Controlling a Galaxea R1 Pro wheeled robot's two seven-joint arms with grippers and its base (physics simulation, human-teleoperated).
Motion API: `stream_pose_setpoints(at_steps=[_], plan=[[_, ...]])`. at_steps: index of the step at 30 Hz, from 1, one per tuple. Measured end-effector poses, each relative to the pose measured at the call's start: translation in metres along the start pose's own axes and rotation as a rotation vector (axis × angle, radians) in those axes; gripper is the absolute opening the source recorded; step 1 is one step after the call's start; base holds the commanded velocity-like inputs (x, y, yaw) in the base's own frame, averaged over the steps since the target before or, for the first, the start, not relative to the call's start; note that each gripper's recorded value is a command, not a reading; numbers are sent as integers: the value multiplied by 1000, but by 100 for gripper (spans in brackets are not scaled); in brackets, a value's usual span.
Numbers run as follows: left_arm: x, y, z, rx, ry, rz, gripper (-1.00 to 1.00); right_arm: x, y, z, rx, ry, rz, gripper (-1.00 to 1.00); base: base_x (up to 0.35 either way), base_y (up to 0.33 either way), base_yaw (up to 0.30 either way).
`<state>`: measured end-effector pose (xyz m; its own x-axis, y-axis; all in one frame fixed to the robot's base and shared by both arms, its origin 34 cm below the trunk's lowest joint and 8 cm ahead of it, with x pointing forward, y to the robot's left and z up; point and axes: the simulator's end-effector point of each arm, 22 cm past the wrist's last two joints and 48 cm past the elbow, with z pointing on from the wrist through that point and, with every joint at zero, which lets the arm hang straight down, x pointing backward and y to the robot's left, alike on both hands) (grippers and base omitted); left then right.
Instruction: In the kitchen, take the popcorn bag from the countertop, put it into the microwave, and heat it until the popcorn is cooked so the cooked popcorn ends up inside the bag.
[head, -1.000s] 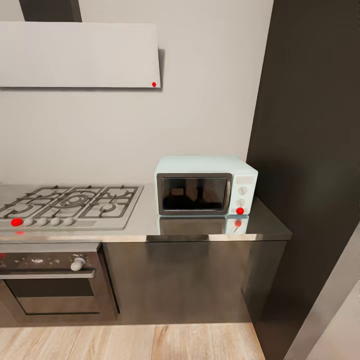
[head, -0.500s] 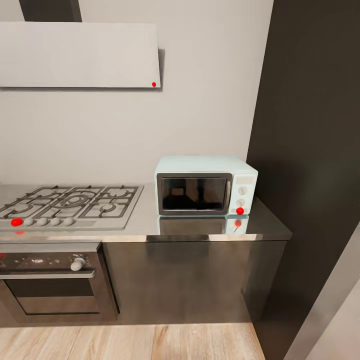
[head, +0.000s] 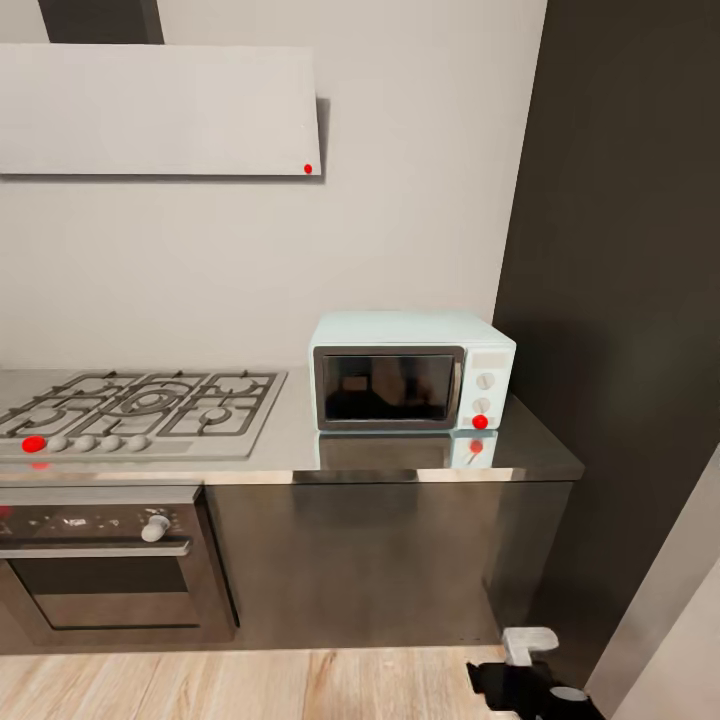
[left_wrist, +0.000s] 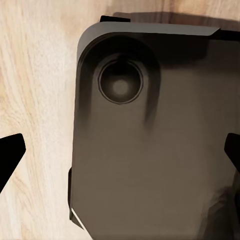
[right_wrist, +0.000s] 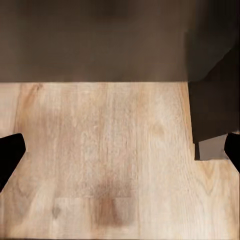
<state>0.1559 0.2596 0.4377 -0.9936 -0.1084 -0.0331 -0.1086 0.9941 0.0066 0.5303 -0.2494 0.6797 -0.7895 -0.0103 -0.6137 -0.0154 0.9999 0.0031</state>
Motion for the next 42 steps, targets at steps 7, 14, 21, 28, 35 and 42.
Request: stream_pose_setpoints(at_steps=[7,14,21,28,35,42], plan=[[0,1,0,-2,0,-1,100,-182,41,-45,-64,-164,14,100,0,0,0],[0,2,0,-3,0,-2,100,-420,40,-160,-63,-524,4,100,0,0,0],[0,2,0,-2,0,-1,100,-463,18,-194,43,-627,29,100,0,0,0],[0,-1,0,1,0,3,100,-468,11,-181,74,-669,42,100,0,0,0],[0,-1,0,1,1,1,100,-460,10,-152,79,-626,34,100,31,0,0],[0,0,0,0,1,1,100,-459,12,-143,69,-625,30,100,267,0,0]])
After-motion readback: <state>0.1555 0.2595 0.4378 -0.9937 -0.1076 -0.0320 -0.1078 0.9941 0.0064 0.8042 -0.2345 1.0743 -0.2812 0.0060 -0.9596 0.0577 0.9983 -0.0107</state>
